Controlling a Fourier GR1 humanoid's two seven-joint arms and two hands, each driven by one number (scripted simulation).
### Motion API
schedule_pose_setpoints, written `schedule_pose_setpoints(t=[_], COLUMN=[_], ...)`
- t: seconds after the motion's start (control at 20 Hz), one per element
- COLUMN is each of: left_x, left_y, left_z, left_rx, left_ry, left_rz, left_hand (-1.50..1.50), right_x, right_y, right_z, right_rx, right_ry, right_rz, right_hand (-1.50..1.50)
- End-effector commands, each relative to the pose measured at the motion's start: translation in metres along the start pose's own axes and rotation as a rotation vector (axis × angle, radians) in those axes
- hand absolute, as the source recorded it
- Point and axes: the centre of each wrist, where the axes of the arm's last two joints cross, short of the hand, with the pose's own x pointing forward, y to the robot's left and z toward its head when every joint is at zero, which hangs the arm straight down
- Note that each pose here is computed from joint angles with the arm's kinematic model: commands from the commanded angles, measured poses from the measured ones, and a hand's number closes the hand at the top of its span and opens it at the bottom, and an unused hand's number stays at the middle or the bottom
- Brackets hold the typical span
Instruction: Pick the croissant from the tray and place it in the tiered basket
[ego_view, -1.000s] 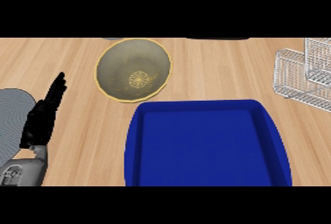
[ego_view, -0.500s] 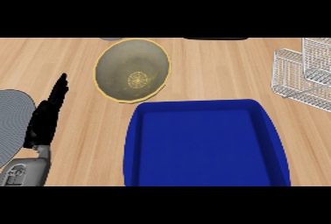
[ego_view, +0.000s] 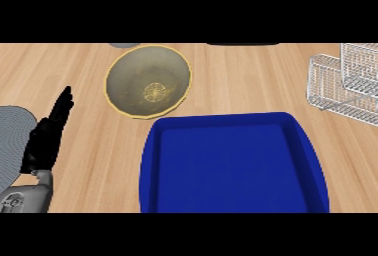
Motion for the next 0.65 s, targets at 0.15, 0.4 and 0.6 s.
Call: schedule_pose_setpoints(t=[0.15, 0.4, 0.6], left_x=[0.003, 0.0, 0.0], left_y=[0.005, 0.014, 0.018], left_z=[0.004, 0.006, 0.005], left_rx=[0.017, 0.037, 0.05], left_ry=[0.011, 0.016, 0.018], left_rz=[-0.014, 0.007, -0.008], left_hand=[0.0, 0.0, 0.0], right_x=[-0.045, -0.101, -0.138], right_y=[-0.07, -0.122, -0.159], right_z=[0.0, 0.016, 0.038], right_rx=[0.028, 0.051, 0.048], right_ry=[0.13, 0.111, 0.061], right_rz=[-0.061, -0.115, -0.177], right_hand=[-1.5, -1.5, -1.5])
